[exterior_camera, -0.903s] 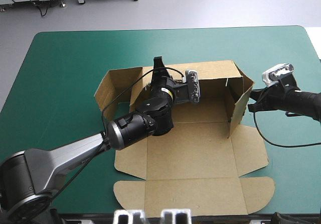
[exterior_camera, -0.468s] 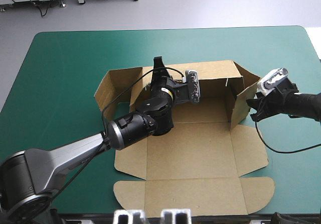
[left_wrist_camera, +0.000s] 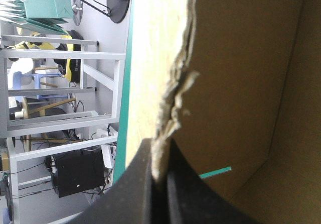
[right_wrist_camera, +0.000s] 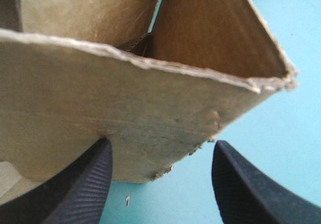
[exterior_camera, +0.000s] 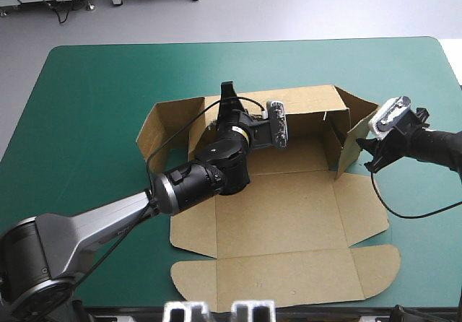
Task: Fold the box
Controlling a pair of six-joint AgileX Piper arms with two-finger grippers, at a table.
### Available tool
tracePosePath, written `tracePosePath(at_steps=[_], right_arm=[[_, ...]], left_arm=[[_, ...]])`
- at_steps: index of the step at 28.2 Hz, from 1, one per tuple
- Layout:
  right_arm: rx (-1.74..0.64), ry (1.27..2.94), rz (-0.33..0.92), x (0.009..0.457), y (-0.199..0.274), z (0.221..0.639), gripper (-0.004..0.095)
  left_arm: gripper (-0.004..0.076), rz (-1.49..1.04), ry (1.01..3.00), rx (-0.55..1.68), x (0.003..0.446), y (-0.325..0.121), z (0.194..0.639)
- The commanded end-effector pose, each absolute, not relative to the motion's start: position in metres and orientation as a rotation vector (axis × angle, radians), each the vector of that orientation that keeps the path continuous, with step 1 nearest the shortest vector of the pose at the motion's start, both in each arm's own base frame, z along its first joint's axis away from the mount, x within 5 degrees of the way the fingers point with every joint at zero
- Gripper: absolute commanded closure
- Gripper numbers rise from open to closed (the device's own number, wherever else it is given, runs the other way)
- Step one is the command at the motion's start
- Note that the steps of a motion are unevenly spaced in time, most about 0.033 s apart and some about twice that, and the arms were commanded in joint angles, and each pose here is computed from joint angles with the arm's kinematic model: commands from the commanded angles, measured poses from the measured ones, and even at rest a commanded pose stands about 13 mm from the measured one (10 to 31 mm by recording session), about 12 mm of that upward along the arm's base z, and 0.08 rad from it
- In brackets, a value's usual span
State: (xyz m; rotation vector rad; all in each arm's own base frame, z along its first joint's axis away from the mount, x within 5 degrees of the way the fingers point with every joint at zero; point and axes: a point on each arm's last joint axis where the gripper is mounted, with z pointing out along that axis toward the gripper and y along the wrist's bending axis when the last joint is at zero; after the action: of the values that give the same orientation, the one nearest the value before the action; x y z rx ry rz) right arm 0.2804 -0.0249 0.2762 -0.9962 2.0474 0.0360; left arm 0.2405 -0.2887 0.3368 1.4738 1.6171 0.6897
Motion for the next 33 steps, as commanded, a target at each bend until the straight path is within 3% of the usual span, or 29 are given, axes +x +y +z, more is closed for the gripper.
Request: tracePosePath(at_steps=[1,10,24,33], right_arm=[[-0.949,1.953,0.051,0.281,-0.021,0.294,0.0343],[-0.931,1.758,0.464,0.271,0.006,0.311,0.0344],[-0.955,1.832,0.512,0.269,0.006,0.303,0.0344],[-0.808,1.882,0.694,0.292,0.013,0.278,0.0344]], left_arm=[[0.0732,0.659,1.591,1.416,0.236,-0.284,0.358],[0.0732,0.648,1.581,1.418,0.236,-0.286,0.358],[0.0732,0.571,1.519,1.418,0.236,-0.293,0.36],[0.0732,0.543,1.533,1.402,0.235,-0.294,0.36]])
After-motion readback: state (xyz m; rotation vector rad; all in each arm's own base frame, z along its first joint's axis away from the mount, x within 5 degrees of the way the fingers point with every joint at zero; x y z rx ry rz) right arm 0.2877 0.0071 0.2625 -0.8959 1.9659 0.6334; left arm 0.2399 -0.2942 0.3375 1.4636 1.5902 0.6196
